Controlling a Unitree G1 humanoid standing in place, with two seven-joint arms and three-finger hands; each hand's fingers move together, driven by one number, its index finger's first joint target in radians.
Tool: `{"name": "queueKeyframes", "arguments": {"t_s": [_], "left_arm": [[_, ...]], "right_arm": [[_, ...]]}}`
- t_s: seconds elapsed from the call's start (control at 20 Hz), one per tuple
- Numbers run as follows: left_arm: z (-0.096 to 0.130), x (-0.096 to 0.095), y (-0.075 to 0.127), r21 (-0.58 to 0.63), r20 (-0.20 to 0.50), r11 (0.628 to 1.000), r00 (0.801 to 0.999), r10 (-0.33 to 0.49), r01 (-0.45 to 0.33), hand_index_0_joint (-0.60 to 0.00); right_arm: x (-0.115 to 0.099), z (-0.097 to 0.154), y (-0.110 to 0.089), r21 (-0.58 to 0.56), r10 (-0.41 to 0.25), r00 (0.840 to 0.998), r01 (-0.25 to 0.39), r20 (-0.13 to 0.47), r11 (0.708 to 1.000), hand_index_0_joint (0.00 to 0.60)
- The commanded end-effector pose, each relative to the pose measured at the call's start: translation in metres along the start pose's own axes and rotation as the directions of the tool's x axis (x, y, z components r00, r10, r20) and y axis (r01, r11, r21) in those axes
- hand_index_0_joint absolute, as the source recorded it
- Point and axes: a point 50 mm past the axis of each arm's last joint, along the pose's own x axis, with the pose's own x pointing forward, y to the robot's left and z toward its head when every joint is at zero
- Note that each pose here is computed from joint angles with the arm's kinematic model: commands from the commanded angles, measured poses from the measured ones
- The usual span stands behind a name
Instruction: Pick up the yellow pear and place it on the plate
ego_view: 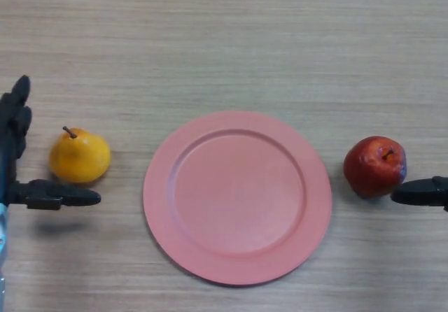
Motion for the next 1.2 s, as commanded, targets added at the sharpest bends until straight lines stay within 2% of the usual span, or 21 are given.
{"name": "queueKeyframes", "arguments": {"t_s": [0.05, 0.15, 0.2, 0.25, 0.3, 0.35, 0.5, 0.55, 0.7, 0.75, 0.8, 0.85, 0.9, 0.95, 1.0, 1.05, 1.15, 1.2], "left_arm": [[0.040, 0.015, 0.016, 0.072, 0.260, 0.994, 0.964, 0.061, -0.082, 0.000], [0.040, 0.016, 0.015, 0.080, 0.261, 0.993, 0.963, 0.067, -0.091, -0.199], [0.040, 0.017, 0.015, 0.081, 0.265, 0.992, 0.961, 0.076, -0.100, -0.349], [0.040, 0.019, 0.012, 0.121, 0.277, 0.986, 0.958, 0.078, -0.115, -0.452], [0.039, 0.021, 0.007, 0.217, 0.292, 0.967, 0.954, 0.066, -0.134, -0.599], [0.036, 0.020, 0.003, 0.285, 0.290, 0.949, 0.956, 0.048, -0.134, -0.600], [0.028, 0.018, 0.003, 0.329, 0.249, 0.934, 0.967, 0.060, -0.143, -0.600], [0.027, 0.017, 0.007, 0.344, 0.254, 0.921, 0.963, 0.095, -0.181, -0.600], [0.028, 0.015, 0.016, 0.361, 0.263, 0.902, 0.954, 0.144, -0.236, -0.600], [0.035, 0.015, 0.023, 0.342, 0.318, 0.895, 0.931, 0.176, -0.286, -0.600], [0.039, 0.014, 0.026, 0.348, 0.348, 0.887, 0.920, 0.179, -0.304, -0.600], [0.045, 0.011, 0.029, 0.291, 0.379, 0.907, 0.907, 0.184, -0.305, -0.600], [0.051, 0.010, 0.031, 0.269, 0.409, 0.912, 0.894, 0.184, -0.310, -0.600], [0.054, 0.008, 0.030, 0.278, 0.416, 0.907, 0.890, 0.185, -0.318, -0.600], [0.064, 0.007, 0.029, 0.251, 0.456, 0.914, 0.872, 0.178, -0.318, -0.600], [0.070, 0.005, 0.023, 0.245, 0.469, 0.925, 0.870, 0.150, -0.292, -0.600], [0.080, 0.000, 0.002, 0.178, 0.446, 0.972, 0.893, 0.059, -0.153, -0.600], [0.088, -0.006, -0.010, 0.110, 0.443, 0.992, 0.897, 0.014, -0.070, -0.600]], "right_arm": [[-0.005, 0.033, -0.015, -0.068, -0.060, 0.978, 0.074, 0.198, 0.995, 0.000], [-0.005, 0.033, -0.016, -0.071, -0.060, 0.978, 0.076, 0.198, 0.995, 0.000], [-0.006, 0.033, -0.016, -0.073, -0.062, 0.978, 0.078, 0.197, 0.994, 0.000], [-0.006, 0.034, -0.017, -0.077, -0.063, 0.978, 0.080, 0.198, 0.994, 0.000], [-0.005, 0.034, -0.018, -0.083, -0.069, 0.977, 0.087, 0.200, 0.993, 0.000], [-0.005, 0.035, -0.019, -0.094, -0.072, 0.976, 0.093, 0.204, 0.991, 0.000], [-0.003, 0.035, -0.019, -0.114, -0.070, 0.977, 0.095, 0.199, 0.989, 0.000], [-0.003, 0.034, -0.018, -0.130, -0.067, 0.978, 0.094, 0.198, 0.987, 0.000], [-0.002, 0.035, -0.015, -0.115, -0.057, 0.980, 0.080, 0.190, 0.990, 0.000], [-0.002, 0.036, -0.014, -0.112, -0.056, 0.980, 0.078, 0.190, 0.991, 0.000], [-0.002, 0.036, -0.013, -0.115, -0.050, 0.981, 0.073, 0.187, 0.991, 0.000], [-0.002, 0.036, -0.013, -0.121, -0.052, 0.980, 0.077, 0.192, 0.990, 0.000], [-0.002, 0.036, -0.013, -0.114, -0.053, 0.980, 0.076, 0.191, 0.991, 0.000], [-0.001, 0.036, -0.012, -0.110, -0.053, 0.980, 0.075, 0.191, 0.991, 0.000], [-0.001, 0.036, -0.011, -0.116, -0.049, 0.981, 0.072, 0.190, 0.991, 0.000], [-0.001, 0.036, -0.011, -0.106, -0.044, 0.982, 0.064, 0.186, 0.992, 0.000], [-0.001, 0.037, -0.010, -0.108, -0.039, 0.982, 0.059, 0.182, 0.992, 0.000], [0.000, 0.038, -0.010, -0.108, -0.042, 0.981, 0.063, 0.190, 0.992, 0.000]]}}
